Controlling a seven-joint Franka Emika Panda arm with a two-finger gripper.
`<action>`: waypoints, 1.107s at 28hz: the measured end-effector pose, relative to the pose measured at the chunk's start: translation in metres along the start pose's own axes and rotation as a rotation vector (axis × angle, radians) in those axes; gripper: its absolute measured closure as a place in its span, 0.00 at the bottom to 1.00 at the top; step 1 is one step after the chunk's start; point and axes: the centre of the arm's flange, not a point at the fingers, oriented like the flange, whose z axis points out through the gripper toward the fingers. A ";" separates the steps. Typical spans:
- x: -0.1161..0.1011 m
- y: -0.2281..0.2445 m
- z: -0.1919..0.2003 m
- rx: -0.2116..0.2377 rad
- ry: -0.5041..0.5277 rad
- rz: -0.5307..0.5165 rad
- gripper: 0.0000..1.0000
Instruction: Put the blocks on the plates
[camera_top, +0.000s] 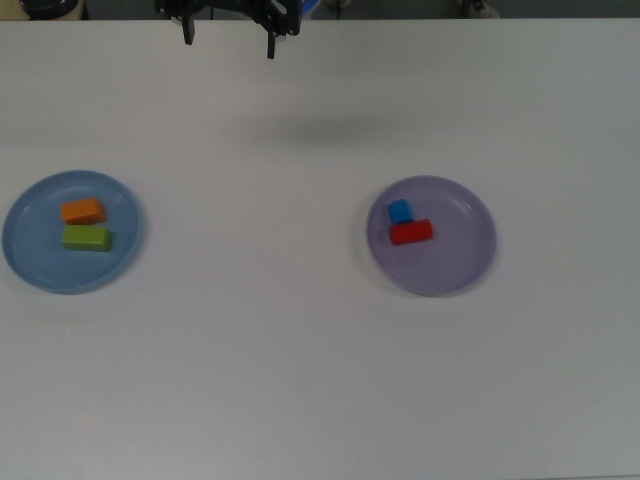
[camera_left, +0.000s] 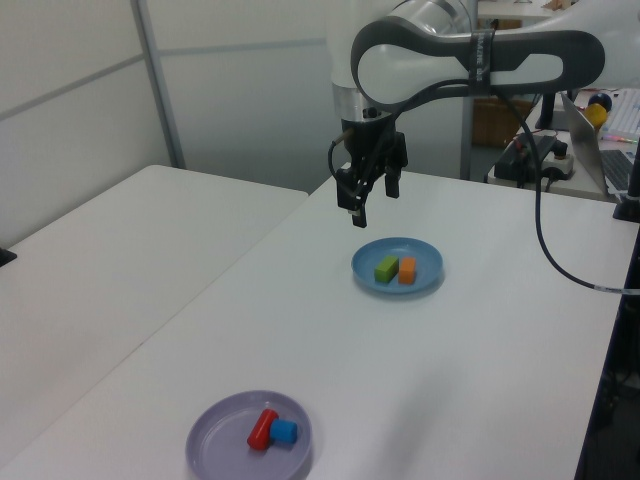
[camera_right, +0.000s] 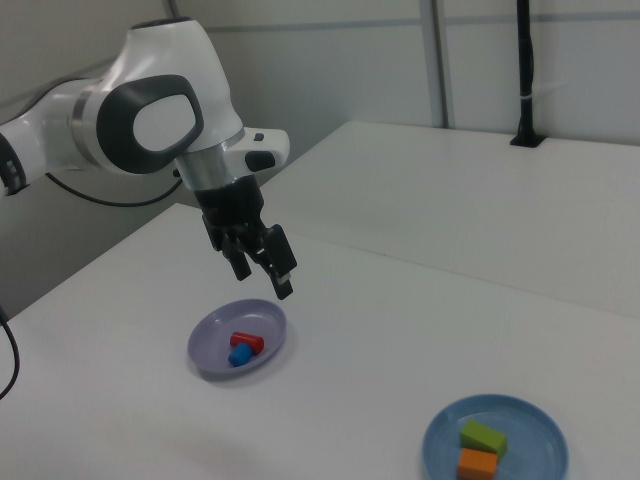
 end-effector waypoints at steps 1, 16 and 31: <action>0.000 0.000 0.000 0.000 0.000 0.001 0.00; 0.002 0.007 0.000 0.079 0.002 0.033 0.00; 0.002 0.008 0.001 0.078 0.003 -0.077 0.00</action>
